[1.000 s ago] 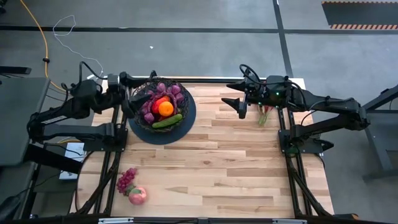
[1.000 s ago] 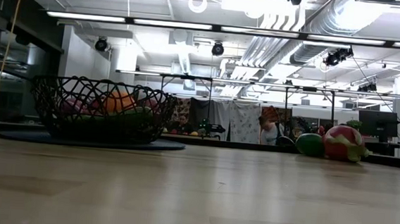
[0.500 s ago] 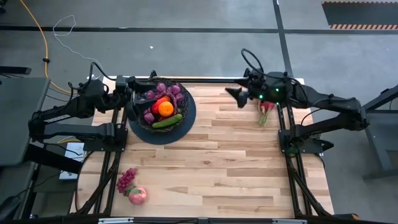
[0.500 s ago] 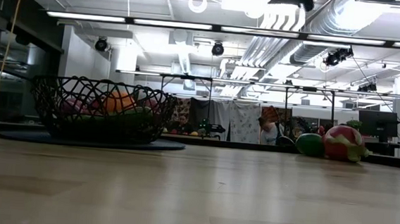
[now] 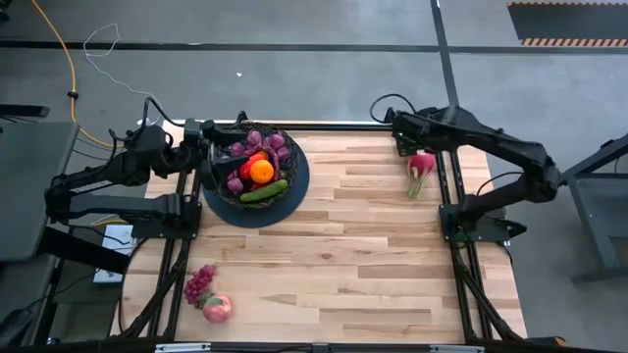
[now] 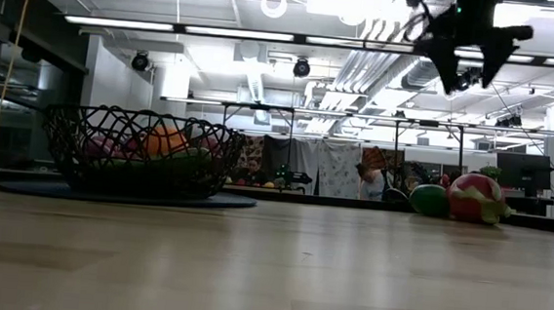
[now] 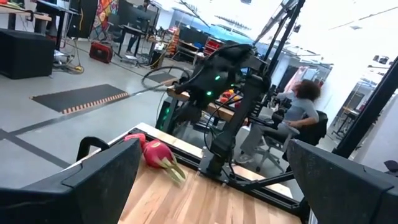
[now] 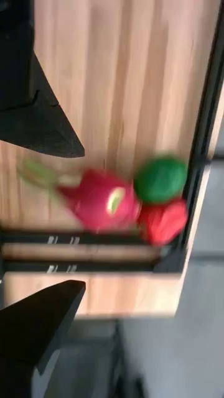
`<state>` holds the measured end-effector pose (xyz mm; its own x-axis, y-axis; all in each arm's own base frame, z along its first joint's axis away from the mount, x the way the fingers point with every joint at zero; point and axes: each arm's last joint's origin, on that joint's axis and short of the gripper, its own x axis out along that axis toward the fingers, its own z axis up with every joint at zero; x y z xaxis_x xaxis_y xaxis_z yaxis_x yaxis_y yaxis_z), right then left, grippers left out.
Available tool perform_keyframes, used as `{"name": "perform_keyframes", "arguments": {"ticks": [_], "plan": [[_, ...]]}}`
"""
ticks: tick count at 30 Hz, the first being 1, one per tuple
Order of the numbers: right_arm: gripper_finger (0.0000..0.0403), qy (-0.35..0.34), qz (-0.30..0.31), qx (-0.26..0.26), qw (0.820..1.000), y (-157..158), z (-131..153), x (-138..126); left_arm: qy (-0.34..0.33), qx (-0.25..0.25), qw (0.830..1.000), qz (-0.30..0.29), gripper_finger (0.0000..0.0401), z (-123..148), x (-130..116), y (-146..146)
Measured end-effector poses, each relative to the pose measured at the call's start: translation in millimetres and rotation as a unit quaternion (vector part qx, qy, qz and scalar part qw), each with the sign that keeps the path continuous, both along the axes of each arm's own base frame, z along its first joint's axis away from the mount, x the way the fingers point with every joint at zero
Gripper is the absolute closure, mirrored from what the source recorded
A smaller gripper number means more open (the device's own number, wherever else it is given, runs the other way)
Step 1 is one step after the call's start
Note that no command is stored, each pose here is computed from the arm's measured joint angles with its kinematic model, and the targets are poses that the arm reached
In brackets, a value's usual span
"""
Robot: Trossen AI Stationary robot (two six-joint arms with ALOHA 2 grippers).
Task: Build produce basket
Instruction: Put the pink dragon fruit into the black wire basket
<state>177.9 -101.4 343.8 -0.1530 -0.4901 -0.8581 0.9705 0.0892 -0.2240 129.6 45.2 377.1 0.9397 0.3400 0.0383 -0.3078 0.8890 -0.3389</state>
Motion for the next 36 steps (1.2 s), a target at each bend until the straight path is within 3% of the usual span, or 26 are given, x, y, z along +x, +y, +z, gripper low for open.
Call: {"name": "perform_keyframes", "arguments": {"ticks": [2, 6, 11, 15, 26, 31, 36], "plan": [[0.0073, 0.014, -0.026, 0.001, 1.000, -6, -5, 2, 0.001, 0.002, 1.000, 0.001, 0.0010, 0, 0, 0], [0.0073, 0.004, -0.022, 0.004, 1.000, -16, -23, 6, 0.006, 0.015, 1.000, 0.012, 0.0010, 0, 0, 1], [0.0073, 0.022, -0.068, 0.052, 0.996, -14, -67, -12, 0.006, 0.016, 1.000, 0.012, 0.0010, 0, 0, 1], [0.0073, -0.037, -0.108, 0.067, 0.991, -13, -95, -25, 0.006, 0.016, 1.000, 0.014, 0.0010, 0, 0, 1], [0.0073, -0.085, -0.171, -0.004, 0.982, -32, -136, -35, 0.014, 0.037, 0.999, 0.019, 0.0010, 0, 0, 1], [0.0073, -0.112, -0.230, -0.021, 0.966, -36, -160, -45, 0.016, 0.042, 0.999, 0.023, 0.0010, 0, 0, 1], [0.0073, -0.129, -0.233, -0.038, 0.963, -35, -177, -49, 0.019, 0.048, 0.998, 0.036, 0.0010, 0, -1, 2]]}}
